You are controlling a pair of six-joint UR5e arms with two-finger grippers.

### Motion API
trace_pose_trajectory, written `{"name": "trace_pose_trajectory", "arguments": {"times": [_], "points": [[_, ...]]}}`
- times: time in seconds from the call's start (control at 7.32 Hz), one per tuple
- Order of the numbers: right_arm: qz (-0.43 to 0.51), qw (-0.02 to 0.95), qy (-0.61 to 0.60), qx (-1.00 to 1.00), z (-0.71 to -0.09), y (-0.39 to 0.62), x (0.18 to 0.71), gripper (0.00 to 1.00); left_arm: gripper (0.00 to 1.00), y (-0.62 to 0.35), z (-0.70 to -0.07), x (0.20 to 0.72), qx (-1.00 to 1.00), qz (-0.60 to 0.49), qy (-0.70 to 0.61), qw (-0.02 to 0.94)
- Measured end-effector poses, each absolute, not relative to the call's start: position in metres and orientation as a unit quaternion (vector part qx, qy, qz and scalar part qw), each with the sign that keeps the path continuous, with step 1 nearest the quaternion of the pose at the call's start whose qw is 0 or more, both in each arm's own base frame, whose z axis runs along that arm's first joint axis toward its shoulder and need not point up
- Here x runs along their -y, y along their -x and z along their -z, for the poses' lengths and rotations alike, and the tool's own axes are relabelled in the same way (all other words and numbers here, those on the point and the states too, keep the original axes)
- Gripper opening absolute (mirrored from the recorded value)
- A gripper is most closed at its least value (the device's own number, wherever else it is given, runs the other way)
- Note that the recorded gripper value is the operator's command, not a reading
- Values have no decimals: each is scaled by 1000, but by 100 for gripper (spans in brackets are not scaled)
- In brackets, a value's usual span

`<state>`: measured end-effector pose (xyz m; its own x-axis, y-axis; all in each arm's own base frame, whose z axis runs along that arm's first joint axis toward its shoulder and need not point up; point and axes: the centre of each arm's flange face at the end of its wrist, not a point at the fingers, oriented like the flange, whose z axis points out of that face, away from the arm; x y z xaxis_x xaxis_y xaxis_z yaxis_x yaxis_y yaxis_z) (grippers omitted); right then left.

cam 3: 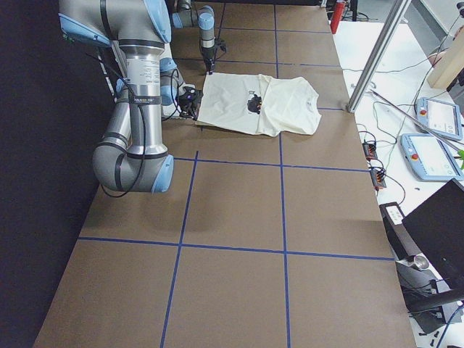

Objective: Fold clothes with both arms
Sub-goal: 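Grasp both hem corners with the left and right grippers, then lift the hem with both grippers and fold it toward the collar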

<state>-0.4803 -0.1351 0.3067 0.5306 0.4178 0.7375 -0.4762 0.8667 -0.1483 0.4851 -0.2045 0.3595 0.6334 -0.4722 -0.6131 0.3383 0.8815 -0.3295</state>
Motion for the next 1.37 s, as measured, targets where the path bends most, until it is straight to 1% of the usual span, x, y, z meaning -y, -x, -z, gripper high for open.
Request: {"name": "trace_pose_trajectory", "arguments": {"times": [0.14,0.27,0.41,0.55,0.96,1.37], "points": [[-256,874,-35,411,-307,480,135,0,44,-486,-360,204,-363,225,92,899],[-256,874,-35,411,-307,480,135,0,37,-486,-361,203,-363,224,93,900],[-256,874,-35,411,-307,480,135,0,21,-487,-362,203,-361,223,94,900],[-256,874,-36,411,-307,480,135,0,0,-488,-363,202,-360,222,94,901],[-256,874,-36,411,-307,480,135,0,0,-487,-358,198,-363,214,105,901],[-251,869,-23,425,-294,470,131,0,0,-459,-323,185,-393,195,132,889]]}}
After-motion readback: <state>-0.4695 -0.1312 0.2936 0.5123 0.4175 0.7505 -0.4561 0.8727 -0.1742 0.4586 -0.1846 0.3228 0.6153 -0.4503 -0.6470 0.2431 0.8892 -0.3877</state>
